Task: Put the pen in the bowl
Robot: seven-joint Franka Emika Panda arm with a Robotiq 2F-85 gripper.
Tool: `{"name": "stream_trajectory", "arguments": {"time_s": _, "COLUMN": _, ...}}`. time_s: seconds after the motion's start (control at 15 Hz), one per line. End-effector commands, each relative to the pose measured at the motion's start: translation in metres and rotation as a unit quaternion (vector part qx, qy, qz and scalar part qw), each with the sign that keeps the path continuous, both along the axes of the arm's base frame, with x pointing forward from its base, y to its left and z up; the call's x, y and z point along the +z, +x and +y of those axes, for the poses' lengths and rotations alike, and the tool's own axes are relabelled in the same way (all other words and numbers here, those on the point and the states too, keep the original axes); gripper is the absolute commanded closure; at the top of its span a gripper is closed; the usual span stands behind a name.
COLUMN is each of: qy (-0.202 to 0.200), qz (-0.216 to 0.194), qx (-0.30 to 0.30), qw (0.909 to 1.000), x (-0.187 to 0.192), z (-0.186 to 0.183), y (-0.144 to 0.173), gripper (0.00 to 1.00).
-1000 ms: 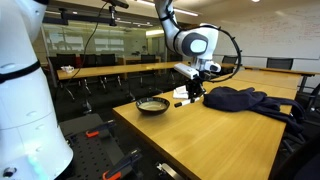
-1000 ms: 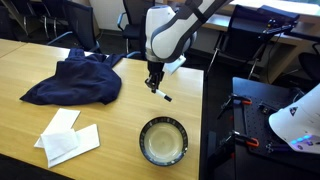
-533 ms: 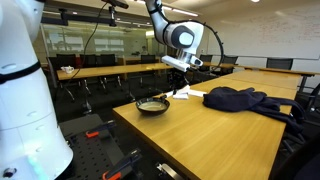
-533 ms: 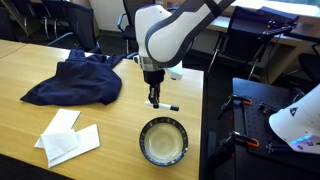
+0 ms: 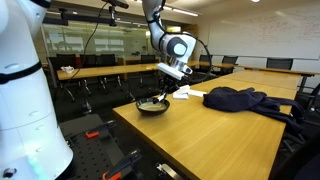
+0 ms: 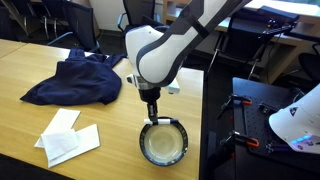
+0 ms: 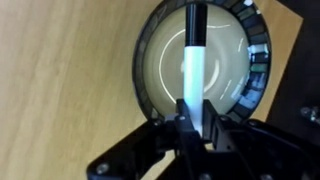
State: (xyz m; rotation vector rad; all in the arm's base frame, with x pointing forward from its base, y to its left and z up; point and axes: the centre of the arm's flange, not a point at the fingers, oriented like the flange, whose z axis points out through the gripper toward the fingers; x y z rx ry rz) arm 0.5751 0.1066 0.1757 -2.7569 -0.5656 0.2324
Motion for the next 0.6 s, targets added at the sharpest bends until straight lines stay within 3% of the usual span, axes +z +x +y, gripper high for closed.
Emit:
{"name": "stream_trajectory", "arguments": {"time_s": 0.0, "qy": 0.011, "qz": 0.009, "qx": -0.024, "qw": 0.9996, "x": -0.011, "z": 0.022, "y": 0.017, "gripper": 0.95}}
{"name": "stream_trajectory", "arguments": {"time_s": 0.13, "qy": 0.013, "qz": 0.024, "qx": -0.032, "qw": 0.9991, "x": -0.021, "z": 0.034, "y": 0.020, "gripper": 0.95}}
{"name": "stream_trajectory", "arguments": {"time_s": 0.27, "qy": 0.007, "qz": 0.037, "qx": -0.041, "qw": 0.9985, "x": -0.030, "z": 0.042, "y": 0.021, "gripper": 0.81}}
{"name": "stream_trajectory", "arguments": {"time_s": 0.4, "qy": 0.003, "qz": 0.044, "qx": -0.053, "qw": 0.9976, "x": -0.035, "z": 0.045, "y": 0.020, "gripper": 0.81}}
{"name": "stream_trajectory", "arguments": {"time_s": 0.47, "qy": 0.002, "qz": 0.045, "qx": -0.054, "qw": 0.9975, "x": -0.036, "z": 0.046, "y": 0.018, "gripper": 0.88}}
{"name": "stream_trajectory", "arguments": {"time_s": 0.53, "qy": -0.004, "qz": 0.049, "qx": -0.055, "qw": 0.9973, "x": -0.035, "z": 0.046, "y": 0.018, "gripper": 0.69}}
